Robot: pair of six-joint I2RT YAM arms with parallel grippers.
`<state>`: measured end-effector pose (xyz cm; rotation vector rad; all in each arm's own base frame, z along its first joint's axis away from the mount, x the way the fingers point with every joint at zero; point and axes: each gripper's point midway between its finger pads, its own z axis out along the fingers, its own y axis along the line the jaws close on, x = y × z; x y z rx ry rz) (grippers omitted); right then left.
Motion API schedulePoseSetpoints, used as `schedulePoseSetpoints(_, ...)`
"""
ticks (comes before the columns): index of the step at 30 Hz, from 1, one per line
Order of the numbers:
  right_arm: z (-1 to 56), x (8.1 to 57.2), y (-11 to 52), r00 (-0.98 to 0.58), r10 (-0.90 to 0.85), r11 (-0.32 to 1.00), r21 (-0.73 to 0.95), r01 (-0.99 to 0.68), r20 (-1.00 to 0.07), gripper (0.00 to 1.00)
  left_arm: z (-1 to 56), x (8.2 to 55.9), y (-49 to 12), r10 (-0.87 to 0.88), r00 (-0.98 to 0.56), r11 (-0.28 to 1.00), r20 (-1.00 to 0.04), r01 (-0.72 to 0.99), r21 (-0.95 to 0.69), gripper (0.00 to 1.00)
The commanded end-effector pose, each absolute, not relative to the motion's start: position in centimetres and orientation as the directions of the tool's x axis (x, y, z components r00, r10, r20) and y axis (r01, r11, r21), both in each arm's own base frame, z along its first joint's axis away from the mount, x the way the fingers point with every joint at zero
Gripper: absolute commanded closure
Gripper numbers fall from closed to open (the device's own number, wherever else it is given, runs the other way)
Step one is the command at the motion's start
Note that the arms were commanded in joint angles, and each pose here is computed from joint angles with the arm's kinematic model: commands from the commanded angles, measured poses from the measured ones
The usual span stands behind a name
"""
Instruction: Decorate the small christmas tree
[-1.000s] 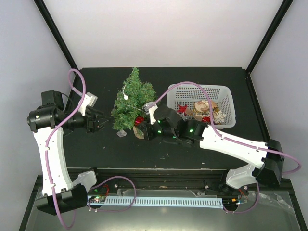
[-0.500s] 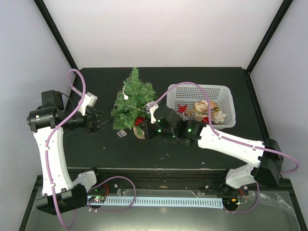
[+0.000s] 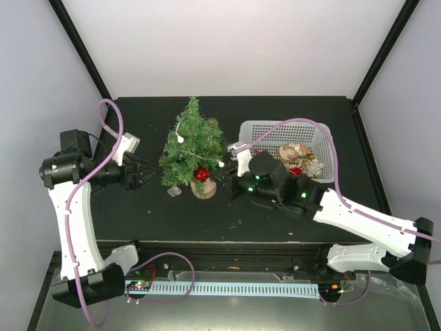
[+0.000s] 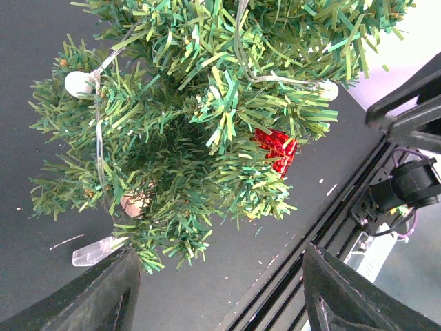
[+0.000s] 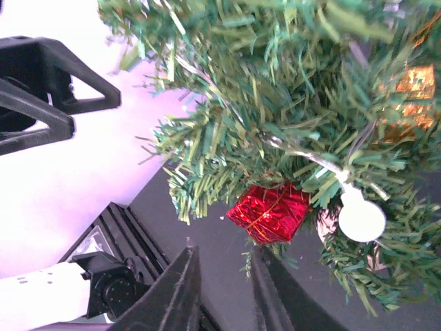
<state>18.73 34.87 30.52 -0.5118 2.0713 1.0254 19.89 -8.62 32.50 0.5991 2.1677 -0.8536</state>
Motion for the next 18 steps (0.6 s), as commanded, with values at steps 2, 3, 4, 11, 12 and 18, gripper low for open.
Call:
schedulePoseSetpoints(2,30.7,19.5,32.5,-0.621,0.015,0.668,0.47,-0.577,-0.784,0.69,32.5,20.0,-8.7,0.172,-0.609,0.665,-0.775,0.652,-0.365,0.34)
schedulePoseSetpoints(3,30.5,20.0,31.7,-0.623,0.028,0.701,0.46,-0.546,-0.782,0.65,32.6,20.0,-8.7,0.173,-0.607,0.665,-0.776,0.653,-0.362,0.34)
schedulePoseSetpoints(4,30.1,20.6,30.5,-0.63,0.045,0.747,0.445,-0.494,-0.775,0.62,32.5,20.0,-8.7,0.173,-0.609,0.664,-0.774,0.652,-0.365,0.34)
schedulePoseSetpoints(11,23.9,26.7,19.3,-0.768,0.166,0.951,0.305,-0.04,-0.618,0.64,32.5,20.1,-8.7,0.175,-0.608,0.665,-0.774,0.653,-0.363,0.34)
schedulePoseSetpoints(12,23.6,27.6,18.1,-0.768,0.167,0.961,0.277,-0.014,-0.618,0.62,32.4,20.1,-8.6,0.174,-0.608,0.665,-0.774,0.652,-0.363,0.34)
schedulePoseSetpoints(18,20.2,32.7,14.9,-0.833,0.219,0.958,0.276,0.084,-0.508,0.57,32.4,20.4,-8.6,0.165,-0.617,0.662,-0.769,0.648,-0.377,0.34)
